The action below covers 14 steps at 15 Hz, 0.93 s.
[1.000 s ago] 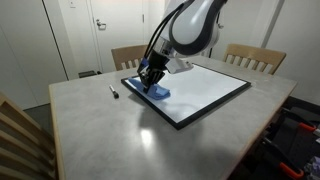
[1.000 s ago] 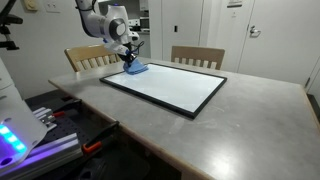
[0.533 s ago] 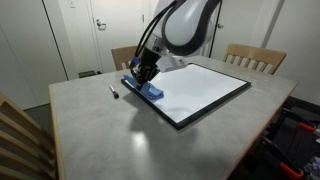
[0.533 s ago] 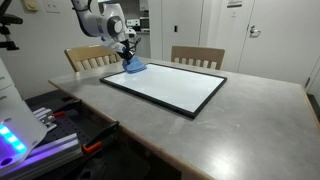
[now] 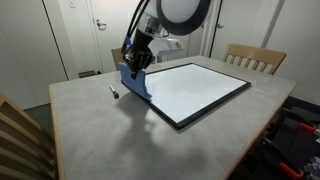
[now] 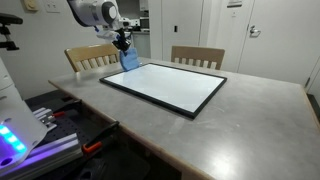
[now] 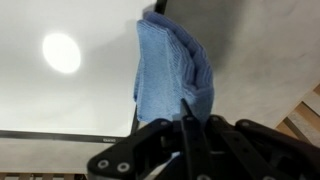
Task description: Use the cloth to wipe the white board
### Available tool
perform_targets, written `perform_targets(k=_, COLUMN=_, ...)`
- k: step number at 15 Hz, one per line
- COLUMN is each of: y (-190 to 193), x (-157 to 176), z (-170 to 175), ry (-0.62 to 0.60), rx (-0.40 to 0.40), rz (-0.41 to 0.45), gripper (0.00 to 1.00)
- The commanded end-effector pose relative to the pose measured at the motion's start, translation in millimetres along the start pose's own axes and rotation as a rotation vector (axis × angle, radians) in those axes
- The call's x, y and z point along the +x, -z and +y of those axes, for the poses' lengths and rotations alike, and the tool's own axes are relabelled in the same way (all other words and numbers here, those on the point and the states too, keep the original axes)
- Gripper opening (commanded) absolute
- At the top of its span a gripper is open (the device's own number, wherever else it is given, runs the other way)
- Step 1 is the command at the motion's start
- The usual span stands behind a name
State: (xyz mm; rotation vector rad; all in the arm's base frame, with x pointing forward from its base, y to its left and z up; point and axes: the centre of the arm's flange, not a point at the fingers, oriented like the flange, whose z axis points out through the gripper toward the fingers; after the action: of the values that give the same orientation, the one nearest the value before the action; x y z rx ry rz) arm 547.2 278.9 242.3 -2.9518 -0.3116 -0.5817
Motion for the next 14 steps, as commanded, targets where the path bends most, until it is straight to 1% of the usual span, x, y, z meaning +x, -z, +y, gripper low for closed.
perform_targets(k=1, y=38.0, x=2.9, z=-31.1, ry=0.063, rx=-0.006, rz=-0.003, gripper=0.01)
perform_targets(k=3, y=58.9, x=-4.2, z=-55.7, ry=0.109, rx=-0.003, rz=0.009, gripper=0.01)
perform_targets(k=5, y=76.4, x=-16.8, z=-75.4, ry=0.128, rx=-0.004, rz=0.008, gripper=0.01)
perform_targets(k=7, y=89.7, x=-37.9, z=-85.2, ry=0.115, rx=0.007, rz=-0.013, gripper=0.01)
perform_targets(k=9, y=95.8, x=-62.3, z=-88.8, ry=0.078, rx=0.029, rz=-0.016, gripper=0.01)
perform_targets(k=10, y=96.7, x=-74.0, z=-87.8, ry=0.055, rx=0.041, rz=-0.016, gripper=0.01)
perform_targets(k=11, y=89.2, x=-75.8, z=-74.0, ry=0.032, rx=0.047, rz=-0.007, gripper=0.01)
perform_targets(k=13, y=83.6, x=-91.2, z=-53.5, ry=-0.016, rx=0.039, rz=0.014, gripper=0.01)
perform_targets(k=14, y=73.0, x=-98.3, z=-35.6, ry=-0.055, rx=0.034, rz=0.028, gripper=0.01)
